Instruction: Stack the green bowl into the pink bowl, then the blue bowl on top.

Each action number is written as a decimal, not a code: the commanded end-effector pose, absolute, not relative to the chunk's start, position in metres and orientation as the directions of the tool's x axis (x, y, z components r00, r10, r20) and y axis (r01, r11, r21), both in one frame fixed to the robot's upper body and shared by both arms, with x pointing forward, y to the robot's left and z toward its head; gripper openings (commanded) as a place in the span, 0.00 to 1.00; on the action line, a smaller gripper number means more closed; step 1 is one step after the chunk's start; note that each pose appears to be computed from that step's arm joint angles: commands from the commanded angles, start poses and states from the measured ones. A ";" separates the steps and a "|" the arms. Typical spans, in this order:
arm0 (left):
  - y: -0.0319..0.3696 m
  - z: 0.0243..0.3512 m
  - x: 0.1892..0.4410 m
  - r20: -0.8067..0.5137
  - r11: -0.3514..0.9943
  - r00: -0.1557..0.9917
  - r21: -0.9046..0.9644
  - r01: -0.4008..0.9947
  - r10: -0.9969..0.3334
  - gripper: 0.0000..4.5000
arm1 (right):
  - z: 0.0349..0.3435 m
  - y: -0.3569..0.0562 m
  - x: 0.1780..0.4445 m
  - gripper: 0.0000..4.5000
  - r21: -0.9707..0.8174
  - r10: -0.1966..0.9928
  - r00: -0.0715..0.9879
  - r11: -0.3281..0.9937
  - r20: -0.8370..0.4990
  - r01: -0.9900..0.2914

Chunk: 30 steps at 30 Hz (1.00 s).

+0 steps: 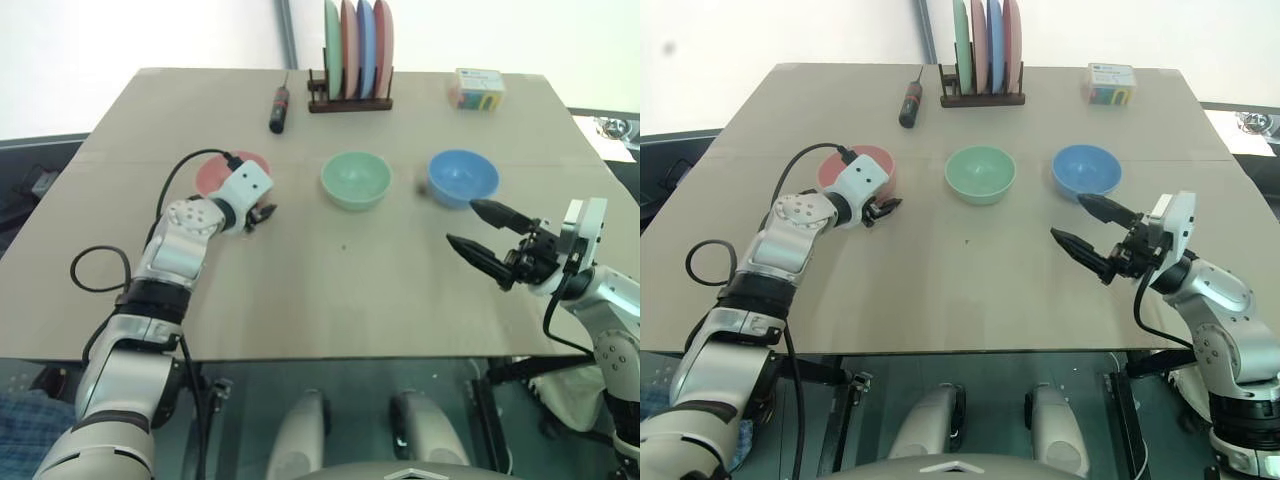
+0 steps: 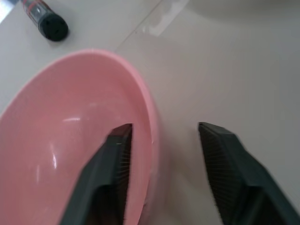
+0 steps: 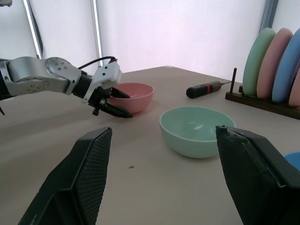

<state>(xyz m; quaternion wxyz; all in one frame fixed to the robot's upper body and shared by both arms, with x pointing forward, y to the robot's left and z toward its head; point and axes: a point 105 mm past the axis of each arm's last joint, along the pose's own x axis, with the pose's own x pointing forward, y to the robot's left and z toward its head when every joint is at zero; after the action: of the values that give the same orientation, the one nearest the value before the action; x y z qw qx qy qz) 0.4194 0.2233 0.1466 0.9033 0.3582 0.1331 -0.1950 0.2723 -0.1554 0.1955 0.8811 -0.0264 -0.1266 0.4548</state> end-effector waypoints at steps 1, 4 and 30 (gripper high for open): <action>0.226 0.160 0.422 -0.363 0.653 0.899 0.624 0.430 -0.246 0.16 | 0.205 -0.158 0.269 0.83 -0.203 0.798 0.556 0.598 0.232 -0.775; 0.225 0.162 0.422 -0.363 0.646 0.897 0.627 0.435 -0.252 0.00 | 0.204 -0.158 0.270 0.83 -0.201 0.797 0.558 0.600 0.230 -0.775; 0.065 0.133 0.322 -0.653 -0.079 0.330 0.514 0.854 -0.681 0.00 | 0.202 -0.152 0.275 0.83 -0.204 0.811 0.547 0.583 0.210 -0.786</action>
<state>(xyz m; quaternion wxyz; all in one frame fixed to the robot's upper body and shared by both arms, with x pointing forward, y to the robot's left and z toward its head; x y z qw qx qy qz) 0.3227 0.0730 0.1312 0.6827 0.4501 0.1059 -0.5658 0.2767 -0.1541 0.1927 0.8829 -0.0348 -0.1237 0.4517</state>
